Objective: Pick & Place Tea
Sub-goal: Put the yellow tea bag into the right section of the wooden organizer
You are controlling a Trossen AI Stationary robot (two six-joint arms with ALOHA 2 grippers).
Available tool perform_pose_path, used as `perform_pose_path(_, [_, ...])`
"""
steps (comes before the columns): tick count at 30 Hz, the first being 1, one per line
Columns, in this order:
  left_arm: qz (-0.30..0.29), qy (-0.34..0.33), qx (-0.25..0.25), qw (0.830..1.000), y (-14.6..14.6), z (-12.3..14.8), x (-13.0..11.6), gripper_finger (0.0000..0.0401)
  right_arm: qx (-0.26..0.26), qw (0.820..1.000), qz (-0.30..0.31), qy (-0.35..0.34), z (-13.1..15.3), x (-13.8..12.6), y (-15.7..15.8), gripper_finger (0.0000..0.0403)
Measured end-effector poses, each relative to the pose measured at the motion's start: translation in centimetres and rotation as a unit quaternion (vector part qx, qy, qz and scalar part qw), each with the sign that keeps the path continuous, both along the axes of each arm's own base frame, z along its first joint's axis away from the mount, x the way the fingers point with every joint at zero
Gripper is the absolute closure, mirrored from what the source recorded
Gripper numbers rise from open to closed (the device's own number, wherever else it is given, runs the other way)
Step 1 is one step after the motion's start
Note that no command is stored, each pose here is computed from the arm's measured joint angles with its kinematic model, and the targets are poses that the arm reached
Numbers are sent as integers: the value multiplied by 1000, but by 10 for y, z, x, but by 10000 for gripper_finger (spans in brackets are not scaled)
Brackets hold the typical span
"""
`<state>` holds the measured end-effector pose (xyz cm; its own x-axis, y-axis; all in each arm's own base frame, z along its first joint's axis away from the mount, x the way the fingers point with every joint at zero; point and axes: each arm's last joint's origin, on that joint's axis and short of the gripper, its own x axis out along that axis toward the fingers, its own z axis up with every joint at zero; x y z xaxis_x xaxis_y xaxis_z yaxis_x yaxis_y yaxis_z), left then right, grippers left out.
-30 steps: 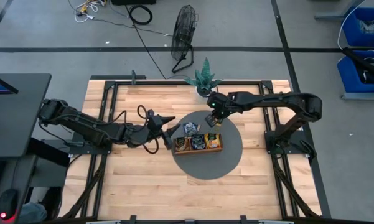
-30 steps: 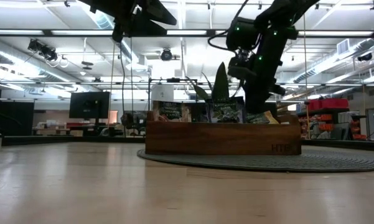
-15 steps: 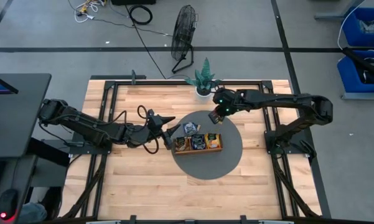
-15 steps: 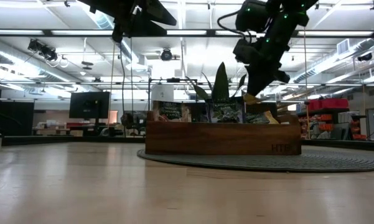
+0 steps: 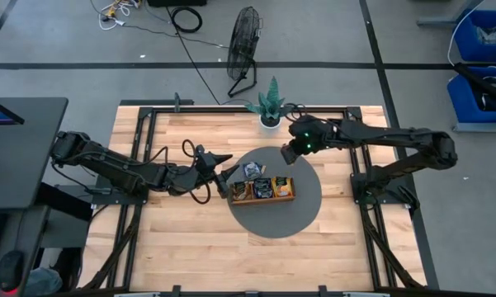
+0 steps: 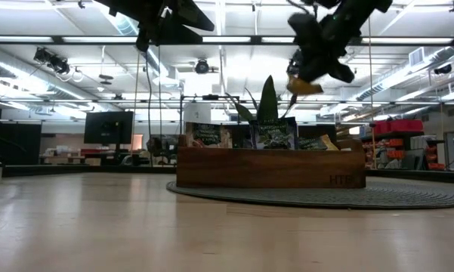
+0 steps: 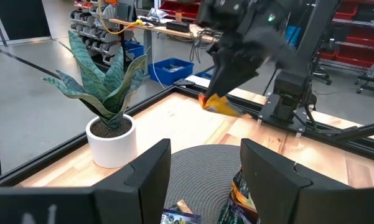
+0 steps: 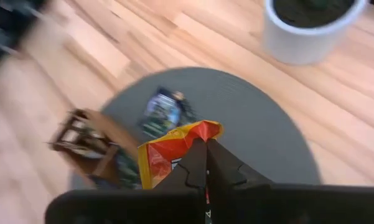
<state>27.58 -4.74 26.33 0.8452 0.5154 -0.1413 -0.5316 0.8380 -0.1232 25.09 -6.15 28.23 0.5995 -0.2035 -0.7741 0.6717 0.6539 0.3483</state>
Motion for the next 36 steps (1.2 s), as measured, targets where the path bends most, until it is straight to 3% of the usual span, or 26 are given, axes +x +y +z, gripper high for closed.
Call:
perform_pose_path(8, [0,-2,0,1000,0,0,0,204,10,989,18,-144,23,16,15,403])
perform_pose_path(18, [-2,-64,0,998,0,14,2,204,36,947,31,-318,53,32,25,403])
perform_pose_path(31, [-2,-135,23,991,0,32,1,204,22,896,25,-444,79,36,30,403])
perform_pose_path(36, [2,-158,49,986,0,42,1,204,9,889,-66,-453,80,36,31,403])
